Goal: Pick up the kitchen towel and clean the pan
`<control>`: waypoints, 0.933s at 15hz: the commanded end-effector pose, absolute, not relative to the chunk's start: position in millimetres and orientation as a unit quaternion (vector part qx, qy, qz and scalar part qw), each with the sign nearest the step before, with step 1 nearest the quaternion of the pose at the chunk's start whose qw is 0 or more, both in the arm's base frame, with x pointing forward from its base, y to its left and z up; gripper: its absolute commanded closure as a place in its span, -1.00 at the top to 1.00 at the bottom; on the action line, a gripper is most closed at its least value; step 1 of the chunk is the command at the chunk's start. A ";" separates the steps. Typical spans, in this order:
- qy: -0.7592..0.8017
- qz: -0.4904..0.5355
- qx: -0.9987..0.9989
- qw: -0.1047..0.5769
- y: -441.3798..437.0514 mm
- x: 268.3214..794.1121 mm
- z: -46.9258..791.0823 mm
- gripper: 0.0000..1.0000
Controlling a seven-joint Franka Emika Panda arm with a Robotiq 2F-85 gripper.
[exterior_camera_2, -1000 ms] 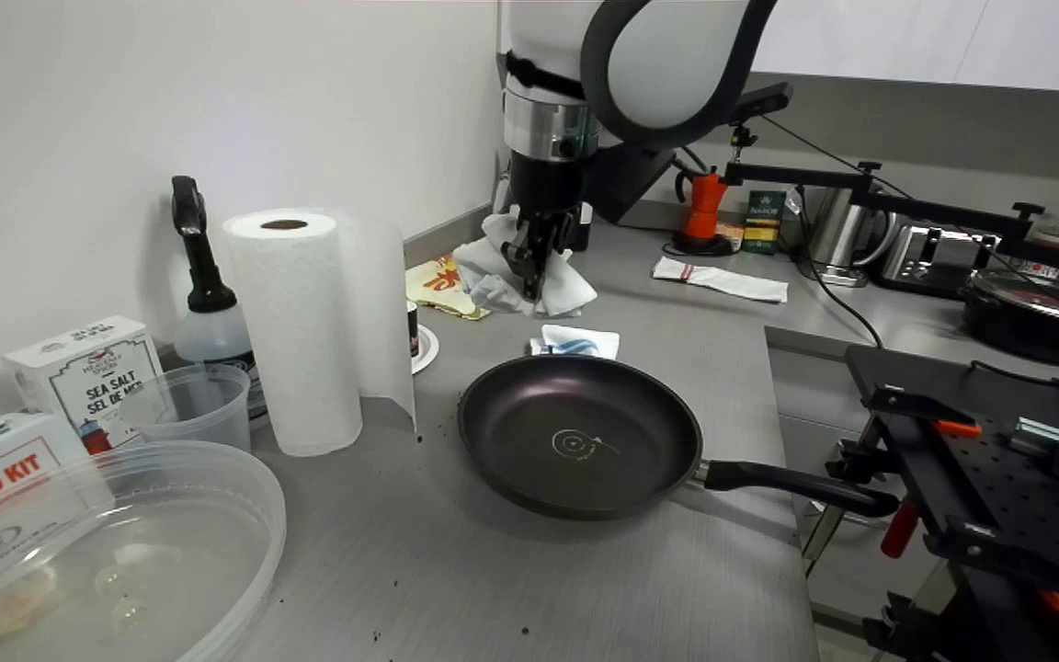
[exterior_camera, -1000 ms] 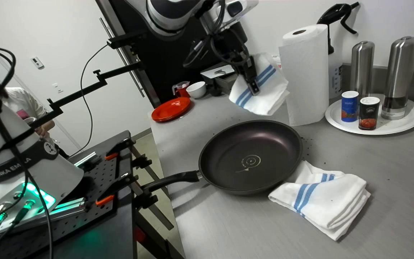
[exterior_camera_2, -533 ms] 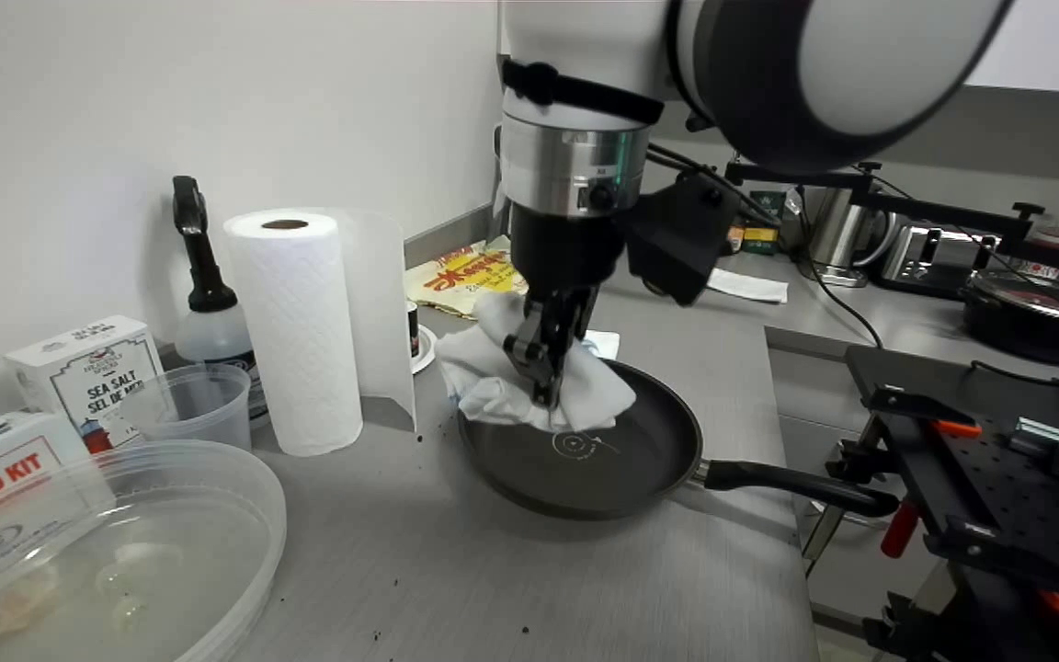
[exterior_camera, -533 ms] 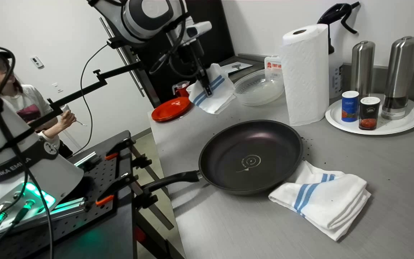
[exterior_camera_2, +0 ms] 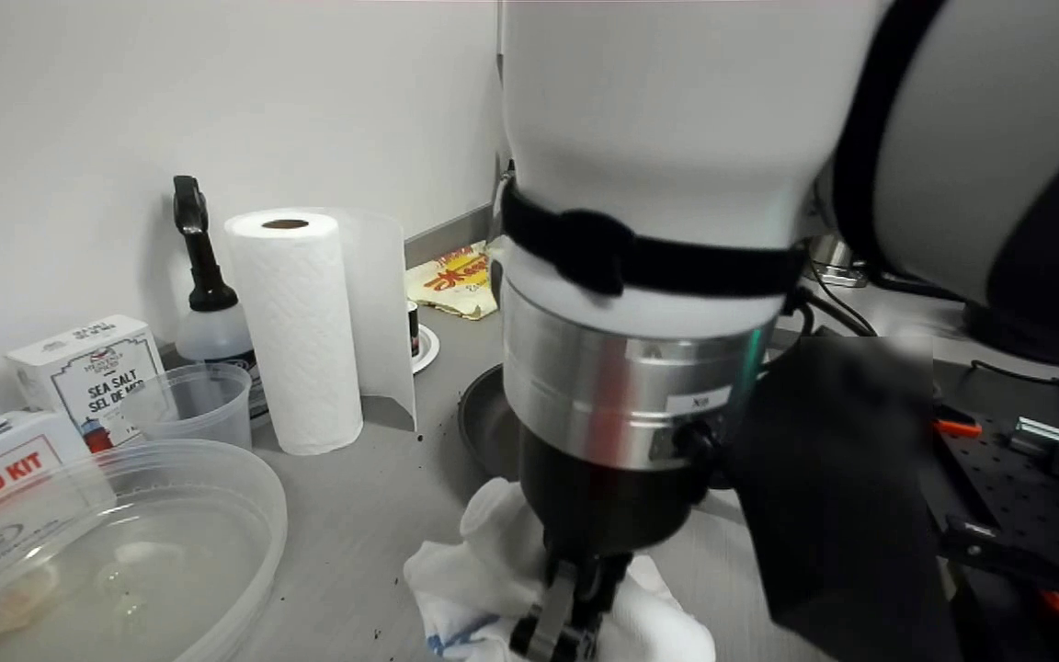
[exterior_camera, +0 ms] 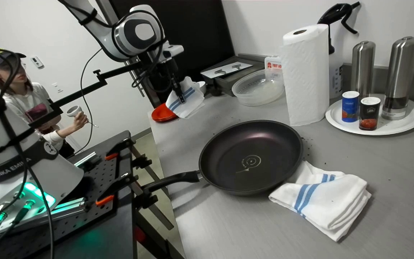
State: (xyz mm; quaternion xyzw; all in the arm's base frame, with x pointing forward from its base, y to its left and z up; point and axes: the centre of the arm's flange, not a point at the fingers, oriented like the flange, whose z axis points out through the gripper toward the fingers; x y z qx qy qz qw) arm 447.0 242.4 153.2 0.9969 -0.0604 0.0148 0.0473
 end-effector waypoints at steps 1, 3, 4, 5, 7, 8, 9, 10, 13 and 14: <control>-0.076 0.035 0.995 0.045 258.2 455.4 127.2 -0.91; -0.085 0.044 0.994 0.044 257.9 464.6 113.9 -0.91; -0.088 0.047 0.994 0.045 256.6 469.5 107.6 -0.91; -0.091 0.049 0.994 0.047 254.1 475.4 99.5 -0.91; -0.092 0.056 0.993 0.056 246.6 485.8 85.8 -0.91; -0.093 0.056 0.992 0.063 241.3 491.5 78.4 -0.91; -0.094 0.058 0.991 0.069 236.4 496.2 72.2 -0.91; -0.097 0.059 0.991 0.075 230.5 500.9 65.7 -0.91; -0.103 0.059 0.989 0.092 214.5 512.3 49.0 -0.91; -0.106 0.059 0.988 0.097 208.3 516.4 44.5 -0.91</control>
